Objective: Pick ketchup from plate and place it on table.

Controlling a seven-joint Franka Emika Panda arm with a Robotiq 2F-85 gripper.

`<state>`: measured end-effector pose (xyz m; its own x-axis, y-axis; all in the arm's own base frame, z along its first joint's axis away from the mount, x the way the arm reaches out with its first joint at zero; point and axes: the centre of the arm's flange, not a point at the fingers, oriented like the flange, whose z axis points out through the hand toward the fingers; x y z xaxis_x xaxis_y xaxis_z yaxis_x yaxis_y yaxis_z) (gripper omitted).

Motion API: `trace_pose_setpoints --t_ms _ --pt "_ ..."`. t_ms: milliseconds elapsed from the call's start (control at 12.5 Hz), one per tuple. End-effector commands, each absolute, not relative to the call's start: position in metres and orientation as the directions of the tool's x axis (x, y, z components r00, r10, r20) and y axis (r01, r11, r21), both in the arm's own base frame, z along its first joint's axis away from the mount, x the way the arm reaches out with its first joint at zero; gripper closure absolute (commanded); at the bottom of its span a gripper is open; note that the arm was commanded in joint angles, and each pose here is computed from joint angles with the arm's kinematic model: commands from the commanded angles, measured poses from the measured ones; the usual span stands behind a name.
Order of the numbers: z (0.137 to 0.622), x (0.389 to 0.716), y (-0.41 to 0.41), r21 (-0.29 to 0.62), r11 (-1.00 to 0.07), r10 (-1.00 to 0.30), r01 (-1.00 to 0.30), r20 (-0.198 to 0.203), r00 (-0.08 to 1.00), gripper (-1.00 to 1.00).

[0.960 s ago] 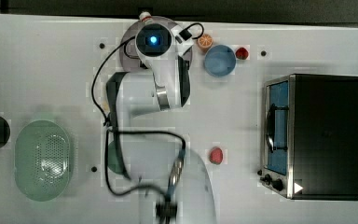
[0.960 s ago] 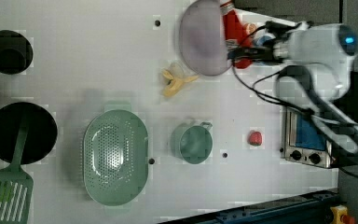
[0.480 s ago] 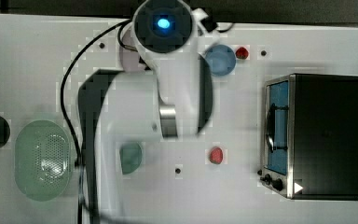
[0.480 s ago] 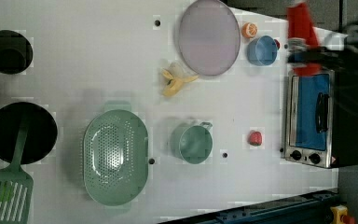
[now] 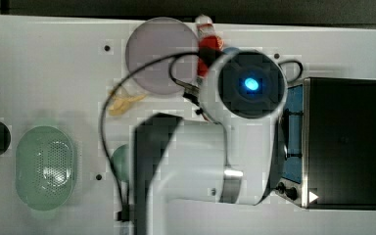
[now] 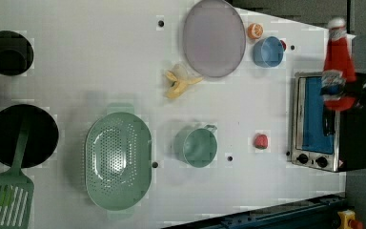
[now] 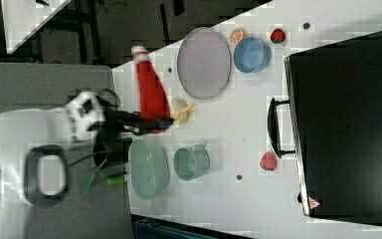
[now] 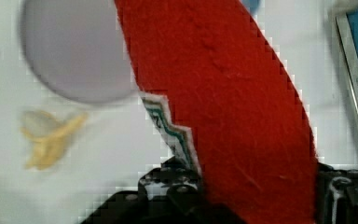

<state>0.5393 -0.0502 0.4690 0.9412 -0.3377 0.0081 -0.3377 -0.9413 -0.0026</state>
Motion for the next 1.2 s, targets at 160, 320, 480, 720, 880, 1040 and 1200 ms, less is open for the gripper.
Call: trace_pose_setpoints --t_ms 160,320,480,720,880,1040,1200 --pt "0.381 0.508 -0.051 0.019 -0.921 -0.389 -0.389 -0.062 0.919 -0.21" --pt "0.345 0.497 -0.044 0.017 -0.926 -0.378 -0.378 -0.054 0.924 -0.21" --pt "0.305 0.491 -0.039 0.013 -0.929 -0.369 -0.369 -0.047 0.928 -0.21" --pt "0.258 0.491 -0.035 -0.002 -0.932 -0.363 -0.364 -0.013 0.932 -0.21" --pt "0.25 0.491 -0.036 -0.002 -0.931 -0.365 -0.365 -0.014 0.931 -0.29" --pt "0.256 0.493 -0.037 -0.004 -0.93 -0.368 -0.368 -0.005 0.93 -0.72" --pt "0.27 0.496 -0.036 -0.012 -0.932 -0.364 -0.363 0.022 0.931 -1.0"
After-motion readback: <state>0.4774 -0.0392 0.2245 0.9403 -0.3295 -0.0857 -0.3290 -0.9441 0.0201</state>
